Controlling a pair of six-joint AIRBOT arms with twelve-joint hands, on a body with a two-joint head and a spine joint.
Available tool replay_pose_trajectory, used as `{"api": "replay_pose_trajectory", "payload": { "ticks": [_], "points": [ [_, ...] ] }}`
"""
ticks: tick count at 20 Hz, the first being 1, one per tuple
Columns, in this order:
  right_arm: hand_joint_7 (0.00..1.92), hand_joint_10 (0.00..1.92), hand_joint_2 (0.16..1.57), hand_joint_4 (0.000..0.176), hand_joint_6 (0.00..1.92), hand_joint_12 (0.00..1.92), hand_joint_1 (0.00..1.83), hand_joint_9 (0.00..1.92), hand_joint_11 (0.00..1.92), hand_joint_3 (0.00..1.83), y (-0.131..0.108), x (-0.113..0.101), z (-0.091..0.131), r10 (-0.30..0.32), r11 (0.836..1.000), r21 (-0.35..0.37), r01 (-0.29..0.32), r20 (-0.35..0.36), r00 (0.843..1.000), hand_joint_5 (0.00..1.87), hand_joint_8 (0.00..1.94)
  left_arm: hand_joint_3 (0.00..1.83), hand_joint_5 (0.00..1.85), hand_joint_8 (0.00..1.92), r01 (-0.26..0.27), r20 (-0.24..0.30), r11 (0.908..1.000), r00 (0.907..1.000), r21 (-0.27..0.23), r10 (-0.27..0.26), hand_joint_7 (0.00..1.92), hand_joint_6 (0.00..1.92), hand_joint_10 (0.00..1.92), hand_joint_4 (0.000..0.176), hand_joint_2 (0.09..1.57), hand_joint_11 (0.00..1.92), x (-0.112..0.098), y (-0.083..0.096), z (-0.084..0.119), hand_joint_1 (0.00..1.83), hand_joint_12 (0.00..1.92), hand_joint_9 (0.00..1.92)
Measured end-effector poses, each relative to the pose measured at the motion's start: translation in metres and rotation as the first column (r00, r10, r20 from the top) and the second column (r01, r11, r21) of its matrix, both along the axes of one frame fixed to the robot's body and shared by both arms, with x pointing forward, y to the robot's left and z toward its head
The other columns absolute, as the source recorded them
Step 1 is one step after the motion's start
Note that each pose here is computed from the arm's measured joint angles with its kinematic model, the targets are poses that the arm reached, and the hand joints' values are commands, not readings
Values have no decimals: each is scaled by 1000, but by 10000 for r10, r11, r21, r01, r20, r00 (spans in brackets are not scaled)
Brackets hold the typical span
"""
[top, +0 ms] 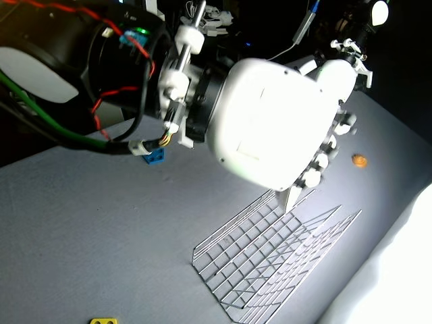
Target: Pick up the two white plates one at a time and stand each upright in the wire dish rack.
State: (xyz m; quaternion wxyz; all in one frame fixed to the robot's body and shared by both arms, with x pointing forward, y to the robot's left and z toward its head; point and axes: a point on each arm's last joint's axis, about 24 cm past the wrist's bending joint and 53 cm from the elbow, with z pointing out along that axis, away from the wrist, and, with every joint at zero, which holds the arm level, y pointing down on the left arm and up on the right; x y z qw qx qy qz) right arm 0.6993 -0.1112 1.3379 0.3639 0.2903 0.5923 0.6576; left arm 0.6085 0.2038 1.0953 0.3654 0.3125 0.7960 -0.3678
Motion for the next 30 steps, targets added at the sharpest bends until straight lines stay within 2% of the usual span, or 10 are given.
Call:
{"api": "replay_pose_trajectory", "payload": {
  "ticks": [6,15,19,22,24,27,30],
  "points": [
    [1031,1087,1107,0,1079,1076,1375,902,789,0,-16,6,2,-321,9991,270,321,-5,9995,931,904,0,0,0,-196,-40,9998,9998,52,196,0,0,0,0,998,0,5,4,-1,0,0,0],
    [1035,1064,1102,0,1081,1061,1376,921,814,1,-45,19,-19,-845,9953,413,873,-646,9943,940,877,4,0,0,-234,-58,9997,9997,69,235,0,0,0,0,1009,0,6,5,-2,0,0,0],
    [1036,1064,1104,0,1094,1052,1376,916,811,1,-51,22,-21,-932,9931,644,984,-804,9924,927,894,1,0,0,-284,-45,9995,9996,106,285,0,0,0,0,1005,0,7,8,-2,0,0,0],
    [1062,1039,1092,0,1041,1037,1379,934,820,0,-56,25,-27,-1009,9912,747,1095,-1113,9887,962,841,0,0,0,-285,-47,9995,9996,113,285,0,0,0,0,1002,0,7,8,-2,0,0,0],
    [1027,1085,1107,0,1081,1061,1374,900,789,1,-63,30,-34,-1105,9873,956,1266,-1587,9811,937,905,1,0,0,-290,-42,9995,9996,109,291,0,0,0,0,1004,0,8,8,-2,0,0,0],
    [1044,1049,1098,0,1058,1044,1377,926,810,0,-72,35,-43,-1281,9858,842,1454,-1838,9746,954,871,0,0,0,-300,-35,9995,9995,119,300,0,0,0,0,996,0,8,9,-2,0,0,0],
    [1027,1068,1104,0,1073,1034,1375,912,798,1,-78,39,-47,-1355,9816,1034,1604,-2142,9674,945,900,4,0,0,-334,-15,9994,9994,135,334,0,0,0,0,1011,0,9,10,-2,0,0,0]
  ]
}}
